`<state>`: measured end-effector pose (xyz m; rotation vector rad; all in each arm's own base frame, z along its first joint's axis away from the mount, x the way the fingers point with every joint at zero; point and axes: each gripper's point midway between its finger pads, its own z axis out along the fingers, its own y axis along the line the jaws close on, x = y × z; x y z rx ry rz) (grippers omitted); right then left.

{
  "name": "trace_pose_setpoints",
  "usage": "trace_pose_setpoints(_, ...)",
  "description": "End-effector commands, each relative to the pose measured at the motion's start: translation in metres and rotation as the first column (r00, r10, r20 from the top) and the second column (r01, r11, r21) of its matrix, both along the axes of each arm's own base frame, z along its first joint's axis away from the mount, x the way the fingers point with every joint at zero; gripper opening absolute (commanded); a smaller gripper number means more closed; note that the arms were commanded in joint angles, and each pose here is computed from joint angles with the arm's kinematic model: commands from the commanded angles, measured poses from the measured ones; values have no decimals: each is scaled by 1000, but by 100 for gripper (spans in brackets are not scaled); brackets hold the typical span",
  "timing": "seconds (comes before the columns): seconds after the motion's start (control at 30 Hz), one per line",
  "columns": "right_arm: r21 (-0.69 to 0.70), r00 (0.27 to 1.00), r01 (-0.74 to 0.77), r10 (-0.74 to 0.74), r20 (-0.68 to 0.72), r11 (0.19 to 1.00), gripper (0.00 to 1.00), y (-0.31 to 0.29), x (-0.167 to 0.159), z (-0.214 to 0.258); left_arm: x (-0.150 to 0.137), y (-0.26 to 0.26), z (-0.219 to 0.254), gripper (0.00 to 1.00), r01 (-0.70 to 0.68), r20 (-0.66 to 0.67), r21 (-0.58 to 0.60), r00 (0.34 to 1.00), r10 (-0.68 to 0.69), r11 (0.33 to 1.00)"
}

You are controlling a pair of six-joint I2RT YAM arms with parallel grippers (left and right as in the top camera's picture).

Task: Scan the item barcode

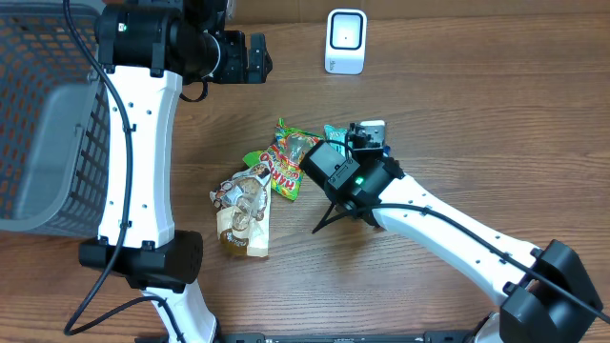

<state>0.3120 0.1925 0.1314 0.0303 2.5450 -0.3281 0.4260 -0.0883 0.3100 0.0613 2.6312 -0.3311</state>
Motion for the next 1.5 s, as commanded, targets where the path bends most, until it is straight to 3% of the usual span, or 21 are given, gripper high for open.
trace_pose_setpoints(0.0,357,994,-58,86,-64,932,12,39,-4,36,-1,2,6,100,0,21,9,1000,-1,1000)
trace_pose_setpoints(0.1,536,981,-76,159,-109,841,20,43,0,51,-1,2,6,100,0,21,9,1000,-1,1000)
trace_pose_setpoints(0.17,585,974,3,129,-185,811,37,24,3,48,-1,2,6,100,0,21,9,1000,-1,1000)
trace_pose_setpoints(0.3,545,940,87,112,-323,834,44,-29,-3,21,-1,2,6,100,0,21,9,1000,-1,1000)
trace_pose_setpoints(0.37,532,922,46,170,-349,845,46,-39,-10,11,-1,2,6,100,0,21,9,1000,-1,1000)
trace_pose_setpoints(0.47,489,878,-78,292,-379,869,56,-48,-26,-10,-1,2,6,100,0,21,9,1000,-1,1000)
trace_pose_setpoints(0.6,430,869,-118,303,-392,895,63,-57,-31,-35,-1,2,6,100,0,21,9,1000,-1,1000)
trace_pose_setpoints(1.2,521,843,-246,446,-301,817,54,-42,-47,-102,-1,2,6,100,0,21,9,1000,-1,1000)
trace_pose_setpoints(1.4,526,846,-226,433,-311,820,32,-45,-54,-113,-1,2,6,100,0,21,9,1000,-1,1000)
trace_pose_setpoints(1.47,528,856,-205,413,-312,824,15,-45,-52,-113,-1,2,6,100,0,21,9,1000,-1,1000)
